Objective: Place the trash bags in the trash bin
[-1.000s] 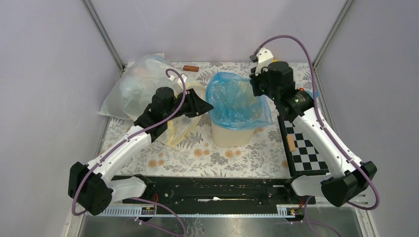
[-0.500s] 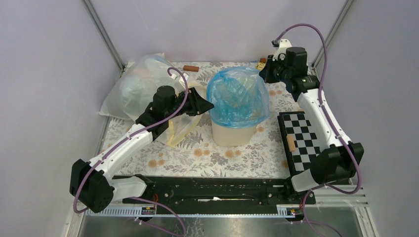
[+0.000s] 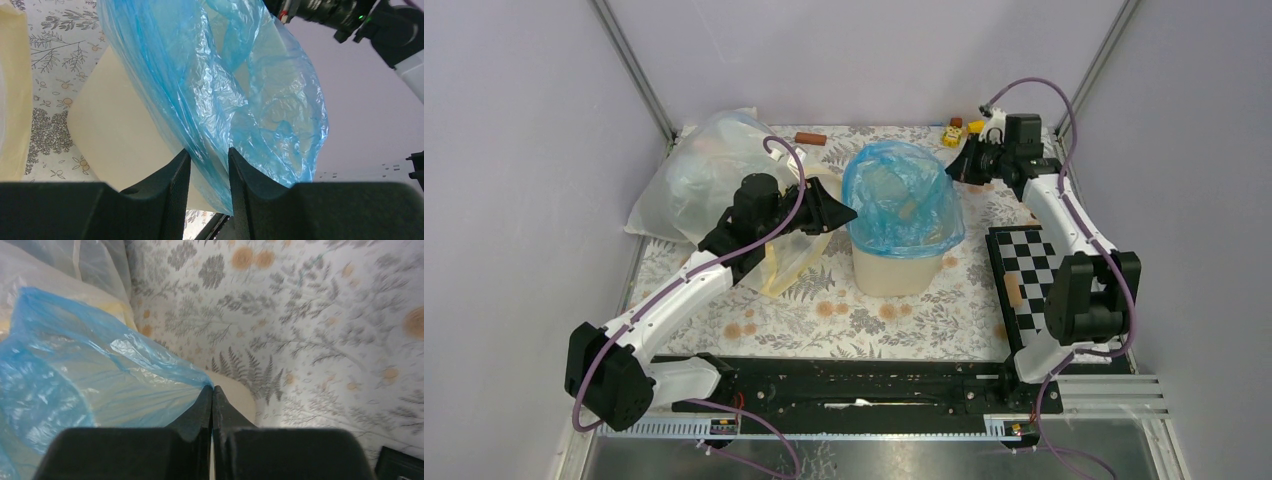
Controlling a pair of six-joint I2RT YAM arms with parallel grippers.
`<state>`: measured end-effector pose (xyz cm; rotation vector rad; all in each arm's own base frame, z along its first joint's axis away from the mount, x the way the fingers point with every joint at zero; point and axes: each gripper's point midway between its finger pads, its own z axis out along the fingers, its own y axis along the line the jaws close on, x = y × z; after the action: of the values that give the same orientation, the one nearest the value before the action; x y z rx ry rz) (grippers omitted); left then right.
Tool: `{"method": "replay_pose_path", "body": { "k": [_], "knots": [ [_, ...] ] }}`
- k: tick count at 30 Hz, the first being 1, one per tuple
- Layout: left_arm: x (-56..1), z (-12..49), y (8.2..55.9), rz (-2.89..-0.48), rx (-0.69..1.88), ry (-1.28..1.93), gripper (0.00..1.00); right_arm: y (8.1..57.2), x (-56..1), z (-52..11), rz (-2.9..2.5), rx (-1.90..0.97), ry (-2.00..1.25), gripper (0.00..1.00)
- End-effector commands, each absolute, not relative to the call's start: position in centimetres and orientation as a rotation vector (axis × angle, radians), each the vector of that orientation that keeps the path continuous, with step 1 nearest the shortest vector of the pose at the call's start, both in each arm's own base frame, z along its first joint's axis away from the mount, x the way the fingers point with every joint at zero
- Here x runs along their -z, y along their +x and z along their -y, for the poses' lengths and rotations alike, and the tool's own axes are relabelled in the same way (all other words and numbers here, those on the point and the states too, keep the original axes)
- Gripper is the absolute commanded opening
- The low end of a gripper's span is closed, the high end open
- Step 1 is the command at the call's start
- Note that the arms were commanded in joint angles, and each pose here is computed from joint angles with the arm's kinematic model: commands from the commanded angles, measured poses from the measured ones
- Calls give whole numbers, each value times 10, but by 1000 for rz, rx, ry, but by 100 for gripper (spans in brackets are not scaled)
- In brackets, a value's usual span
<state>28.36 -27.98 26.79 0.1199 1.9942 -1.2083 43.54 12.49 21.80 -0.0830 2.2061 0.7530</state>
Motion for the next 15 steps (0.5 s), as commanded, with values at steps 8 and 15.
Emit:
{"method": "replay_pose_path", "body": {
  "k": [8,15],
  "knots": [
    [-235,277,279,-2092,1153,143,35,413,-172,-139,-2276,-892,-31,0],
    [-235,275,275,-2082,1158,150,39,405,-184,-119,-2256,-740,20,24]
  ]
}}
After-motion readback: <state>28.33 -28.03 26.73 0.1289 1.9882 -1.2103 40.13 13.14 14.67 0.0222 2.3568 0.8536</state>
